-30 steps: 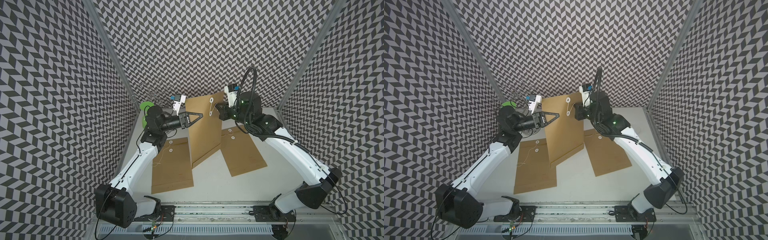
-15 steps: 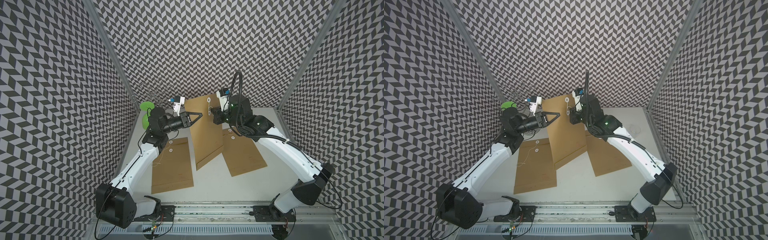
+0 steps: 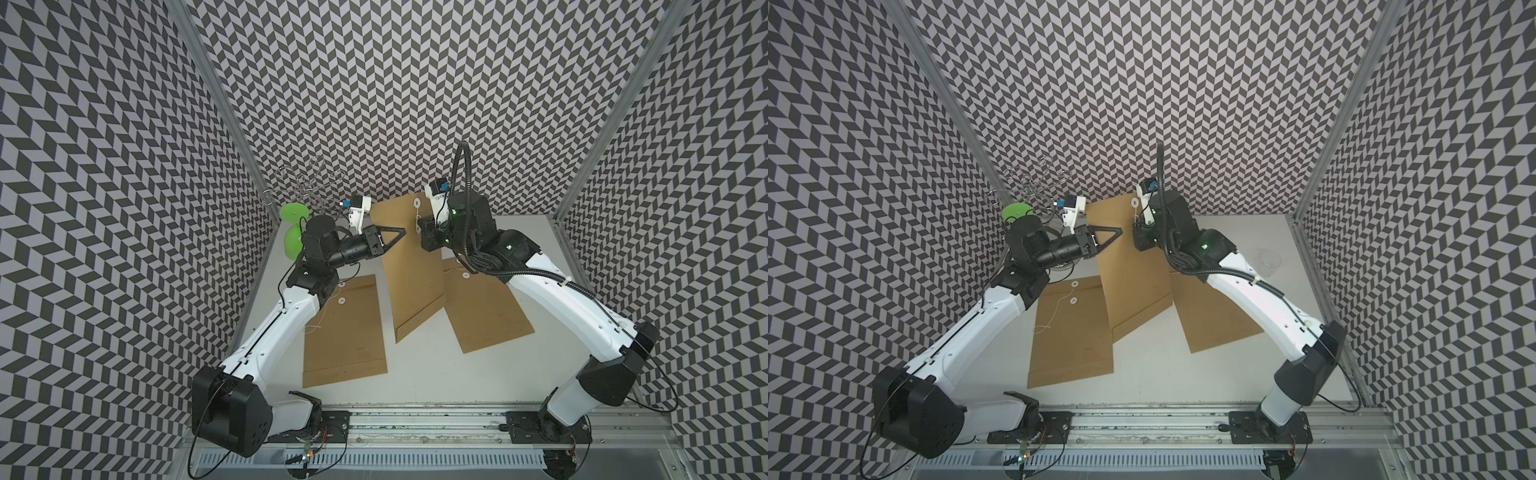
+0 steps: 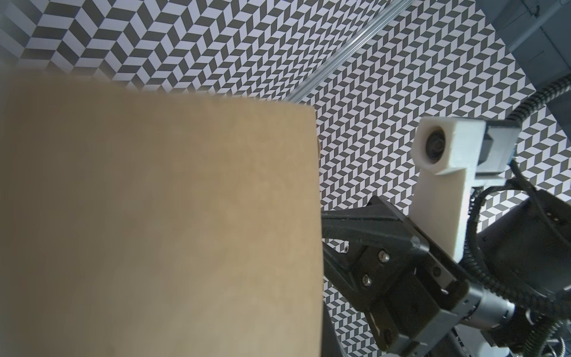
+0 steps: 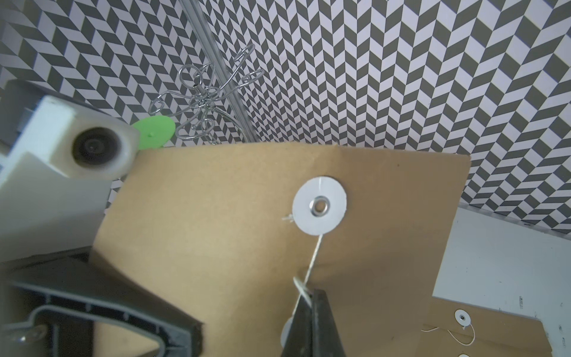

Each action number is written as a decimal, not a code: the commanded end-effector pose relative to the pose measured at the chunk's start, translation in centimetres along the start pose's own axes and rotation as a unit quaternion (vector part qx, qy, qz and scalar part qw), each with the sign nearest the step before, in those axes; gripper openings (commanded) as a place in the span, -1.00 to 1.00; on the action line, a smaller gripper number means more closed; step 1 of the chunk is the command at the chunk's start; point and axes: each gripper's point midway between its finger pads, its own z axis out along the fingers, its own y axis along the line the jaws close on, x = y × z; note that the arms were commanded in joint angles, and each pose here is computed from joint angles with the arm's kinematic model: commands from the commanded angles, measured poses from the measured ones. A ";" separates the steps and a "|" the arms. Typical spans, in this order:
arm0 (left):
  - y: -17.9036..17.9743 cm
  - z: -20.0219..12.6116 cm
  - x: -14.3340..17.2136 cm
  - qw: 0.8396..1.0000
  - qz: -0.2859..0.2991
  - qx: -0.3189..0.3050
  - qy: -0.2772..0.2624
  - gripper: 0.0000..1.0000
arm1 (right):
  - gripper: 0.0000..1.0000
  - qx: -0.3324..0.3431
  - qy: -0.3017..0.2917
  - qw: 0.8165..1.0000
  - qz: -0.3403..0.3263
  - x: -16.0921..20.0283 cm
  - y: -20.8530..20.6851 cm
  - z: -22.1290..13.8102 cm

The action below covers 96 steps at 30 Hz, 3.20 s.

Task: Close the mouth of the file bag
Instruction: Close the file bag.

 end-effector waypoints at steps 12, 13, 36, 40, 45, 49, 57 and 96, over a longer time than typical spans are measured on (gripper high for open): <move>-1.2 -0.2 0.1 0.999 0.036 -0.006 -0.011 -1.00 | -1.00 0.008 0.009 0.999 -0.033 -0.4 1.3 0.2; -1.2 -0.1 0.2 0.999 0.036 -0.007 -0.011 -1.00 | -1.00 0.008 0.011 0.999 -0.036 -0.4 1.4 0.3; -2.4 0.0 -1.3 0.997 0.070 -0.004 -0.024 -1.00 | -1.00 -0.127 0.058 0.990 -0.018 2.4 6.1 0.9; -2.7 -0.1 -1.7 0.997 0.074 -0.001 -0.027 -1.00 | -1.00 -0.152 0.063 0.986 -0.012 3.2 6.8 1.0; -3.1 -0.3 -2.0 0.996 0.079 0.005 -0.029 -1.00 | -1.00 -0.182 0.064 0.981 -0.002 4.1 7.1 1.2; -3.5 -0.3 -2.3 0.996 0.081 0.017 -0.028 -1.00 | -1.00 -0.196 0.058 0.979 0.009 4.4 6.7 1.2; -5.7 -0.6 -2.2 0.993 0.092 0.071 -0.022 -1.00 | -1.00 -0.207 0.028 0.978 0.017 3.8 5.9 0.6; -12.0 -2.5 -0.7 0.970 0.133 0.205 0.012 -1.00 | -1.00 -0.247 -0.054 0.966 0.050 1.1 4.6 -2.5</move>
